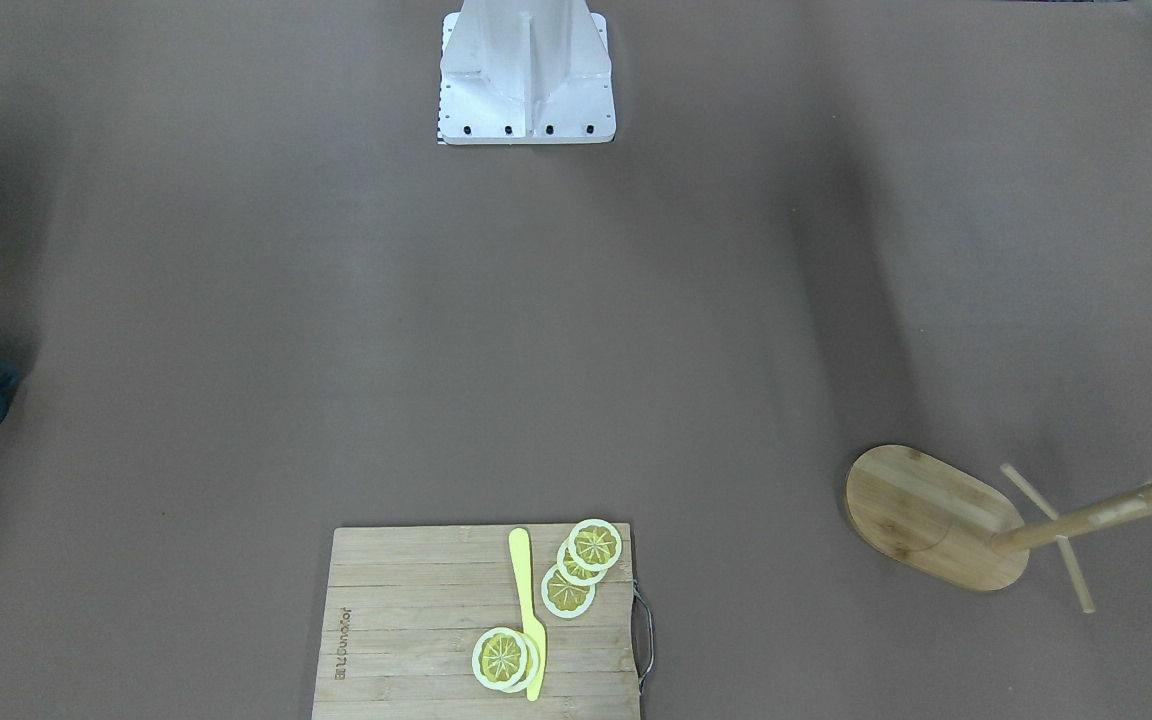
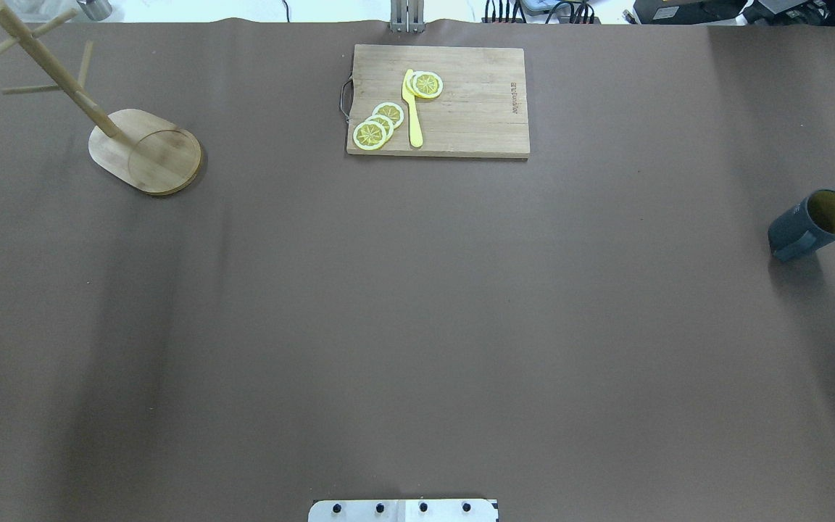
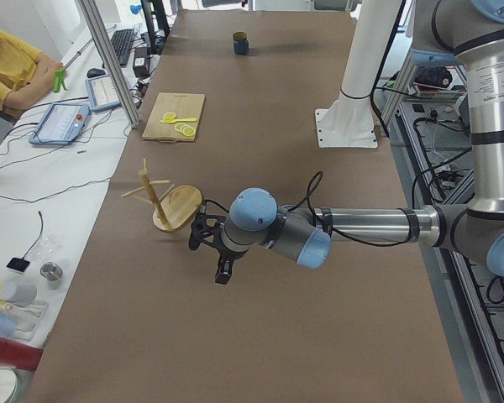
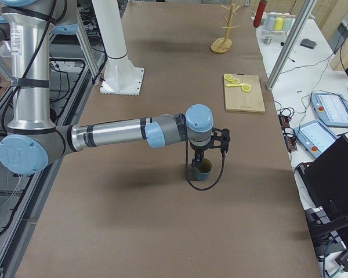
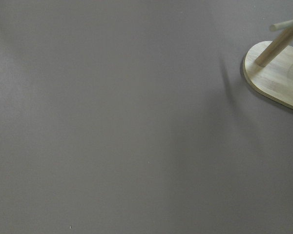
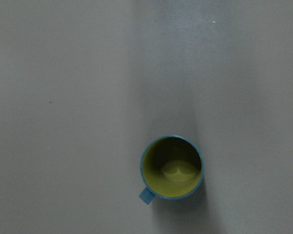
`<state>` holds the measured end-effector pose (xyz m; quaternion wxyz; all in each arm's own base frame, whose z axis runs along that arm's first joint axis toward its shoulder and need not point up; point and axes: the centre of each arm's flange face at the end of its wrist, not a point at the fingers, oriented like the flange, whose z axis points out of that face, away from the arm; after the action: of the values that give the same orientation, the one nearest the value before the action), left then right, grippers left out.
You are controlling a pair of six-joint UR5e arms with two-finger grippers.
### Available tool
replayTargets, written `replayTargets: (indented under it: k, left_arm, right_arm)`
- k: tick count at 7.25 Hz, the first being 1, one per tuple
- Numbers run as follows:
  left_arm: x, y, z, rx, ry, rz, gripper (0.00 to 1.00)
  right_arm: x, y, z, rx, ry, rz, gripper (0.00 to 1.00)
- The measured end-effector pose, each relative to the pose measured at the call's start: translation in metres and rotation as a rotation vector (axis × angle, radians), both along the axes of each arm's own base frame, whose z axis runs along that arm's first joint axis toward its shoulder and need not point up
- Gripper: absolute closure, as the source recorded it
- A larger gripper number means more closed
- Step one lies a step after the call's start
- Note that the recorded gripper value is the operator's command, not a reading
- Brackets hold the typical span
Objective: Hang cup on storage rack
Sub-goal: 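Reach the right gripper toward the blue mug near the table edge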
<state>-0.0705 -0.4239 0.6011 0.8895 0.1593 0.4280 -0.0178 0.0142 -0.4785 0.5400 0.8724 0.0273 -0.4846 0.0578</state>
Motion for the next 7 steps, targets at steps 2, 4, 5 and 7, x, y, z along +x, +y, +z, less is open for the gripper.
replayTargets:
  k: [2,4,5,7]
  left_arm:
    - [0.001,0.000,-0.002,0.002,0.016,0.006,0.01]
    - [0.002,0.000,-0.008,0.005,0.033,-0.021,0.01]
    - [0.002,0.000,-0.012,0.007,0.047,-0.045,0.01]
    - [0.005,0.001,-0.015,0.006,0.062,-0.063,0.01]
  right_arm:
    - [-0.022,-0.012,0.006,0.002,0.011,-0.038,0.00]
    - [-0.050,-0.048,0.025,0.034,0.140,-0.057,0.01]
    - [-0.063,-0.059,0.042,0.053,0.196,-0.063,0.02]
    - [-0.081,-0.072,0.066,0.064,0.223,-0.084,0.03]
